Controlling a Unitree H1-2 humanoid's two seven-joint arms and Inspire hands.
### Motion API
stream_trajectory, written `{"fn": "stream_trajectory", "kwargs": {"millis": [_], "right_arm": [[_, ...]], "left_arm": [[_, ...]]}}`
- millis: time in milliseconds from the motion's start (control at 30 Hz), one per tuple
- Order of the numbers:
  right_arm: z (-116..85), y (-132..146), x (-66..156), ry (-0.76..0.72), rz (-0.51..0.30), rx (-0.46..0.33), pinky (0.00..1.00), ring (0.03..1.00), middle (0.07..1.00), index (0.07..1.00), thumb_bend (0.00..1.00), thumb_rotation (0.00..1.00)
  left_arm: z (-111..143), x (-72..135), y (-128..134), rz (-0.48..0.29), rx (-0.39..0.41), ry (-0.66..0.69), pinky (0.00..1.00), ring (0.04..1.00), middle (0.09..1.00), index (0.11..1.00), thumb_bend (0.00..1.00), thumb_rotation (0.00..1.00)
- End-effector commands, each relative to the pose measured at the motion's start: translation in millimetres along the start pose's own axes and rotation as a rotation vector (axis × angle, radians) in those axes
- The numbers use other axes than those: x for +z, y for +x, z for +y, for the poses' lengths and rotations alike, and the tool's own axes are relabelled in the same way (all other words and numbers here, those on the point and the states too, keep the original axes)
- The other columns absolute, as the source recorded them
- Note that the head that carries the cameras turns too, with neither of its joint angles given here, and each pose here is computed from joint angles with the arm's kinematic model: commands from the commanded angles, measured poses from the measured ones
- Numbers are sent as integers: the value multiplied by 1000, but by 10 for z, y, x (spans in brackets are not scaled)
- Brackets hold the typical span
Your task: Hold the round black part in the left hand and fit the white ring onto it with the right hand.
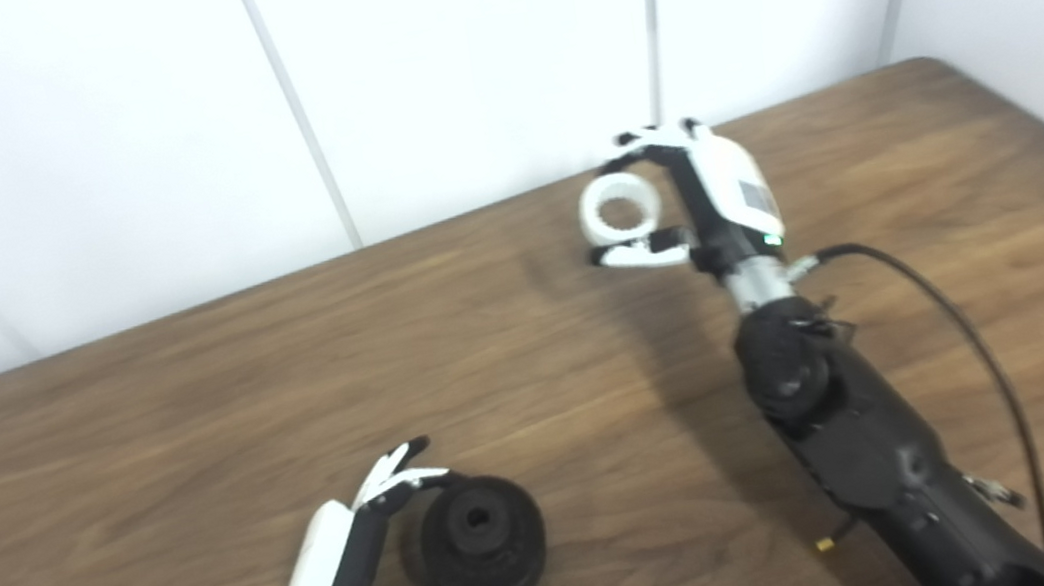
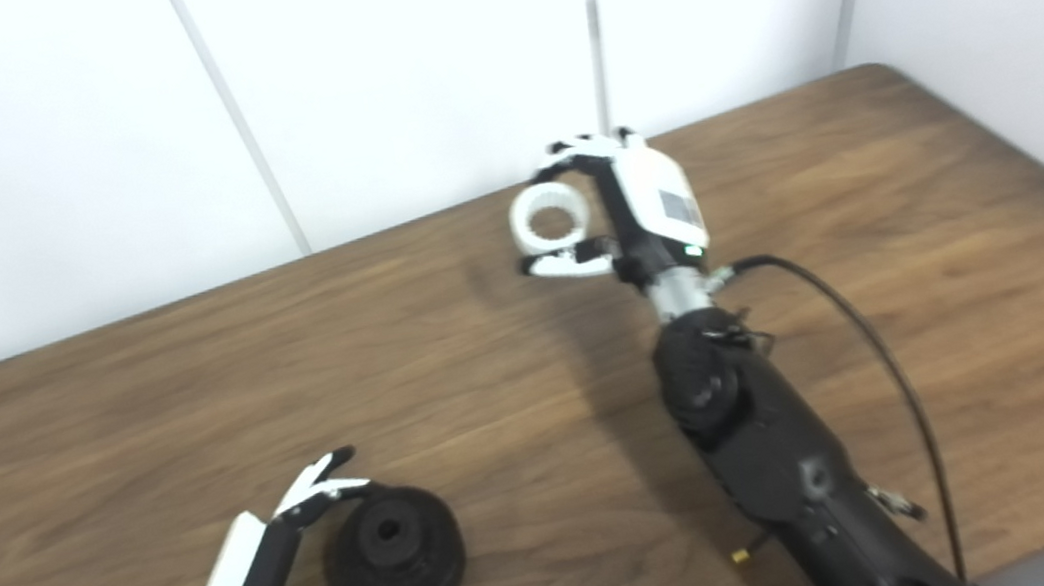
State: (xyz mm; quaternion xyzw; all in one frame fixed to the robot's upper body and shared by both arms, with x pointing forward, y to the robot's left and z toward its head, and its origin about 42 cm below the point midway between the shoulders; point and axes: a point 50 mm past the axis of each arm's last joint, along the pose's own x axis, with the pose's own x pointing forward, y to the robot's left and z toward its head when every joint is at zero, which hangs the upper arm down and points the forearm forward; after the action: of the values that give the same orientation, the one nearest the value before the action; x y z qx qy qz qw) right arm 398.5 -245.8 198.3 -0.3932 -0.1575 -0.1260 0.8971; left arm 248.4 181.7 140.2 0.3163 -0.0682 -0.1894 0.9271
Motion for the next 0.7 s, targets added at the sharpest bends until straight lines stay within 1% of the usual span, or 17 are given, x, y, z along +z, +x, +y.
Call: {"fn": "stream_trajectory", "kwargs": {"millis": [0, 67, 133, 233, 300, 400, 467, 667], "right_arm": [[-205, 132, 108, 11, -74, -55, 971, 866, 797, 484, 519, 144], [-232, 111, 82, 16, -81, -48, 953, 864, 800, 484, 518, 145], [-254, 100, 35, 23, -80, -38, 840, 855, 798, 484, 519, 144], [-271, 99, -15, 30, -75, -32, 769, 845, 793, 484, 520, 143], [-279, 99, -34, 33, -70, -34, 765, 838, 789, 484, 521, 143], [-283, 101, -31, 43, -66, -35, 788, 840, 787, 484, 521, 142], [-296, 92, -12, 51, -68, -31, 773, 842, 789, 483, 522, 142], [-359, 22, 89, 74, -109, -28, 748, 842, 786, 483, 522, 141]], "left_arm": [[-40, 15, 48, 8, -13, 0, 881, 983, 947, 600, 878, 203], [-71, 28, 63, 12, -18, -1, 897, 992, 953, 604, 872, 214], [-119, 39, 91, 16, -11, -3, 897, 988, 950, 602, 883, 226], [-164, 44, 120, 18, -1, -6, 892, 981, 945, 595, 900, 224], [-185, 45, 137, 16, 7, -9, 885, 979, 943, 591, 906, 205], [-198, 41, 150, 15, 9, -11, 882, 981, 946, 589, 906, 194], [-201, 40, 152, 17, 10, -10, 883, 982, 948, 589, 903, 190], [-195, 39, 157, 18, 8, -10, 915, 989, 951, 594, 894, 188]]}}
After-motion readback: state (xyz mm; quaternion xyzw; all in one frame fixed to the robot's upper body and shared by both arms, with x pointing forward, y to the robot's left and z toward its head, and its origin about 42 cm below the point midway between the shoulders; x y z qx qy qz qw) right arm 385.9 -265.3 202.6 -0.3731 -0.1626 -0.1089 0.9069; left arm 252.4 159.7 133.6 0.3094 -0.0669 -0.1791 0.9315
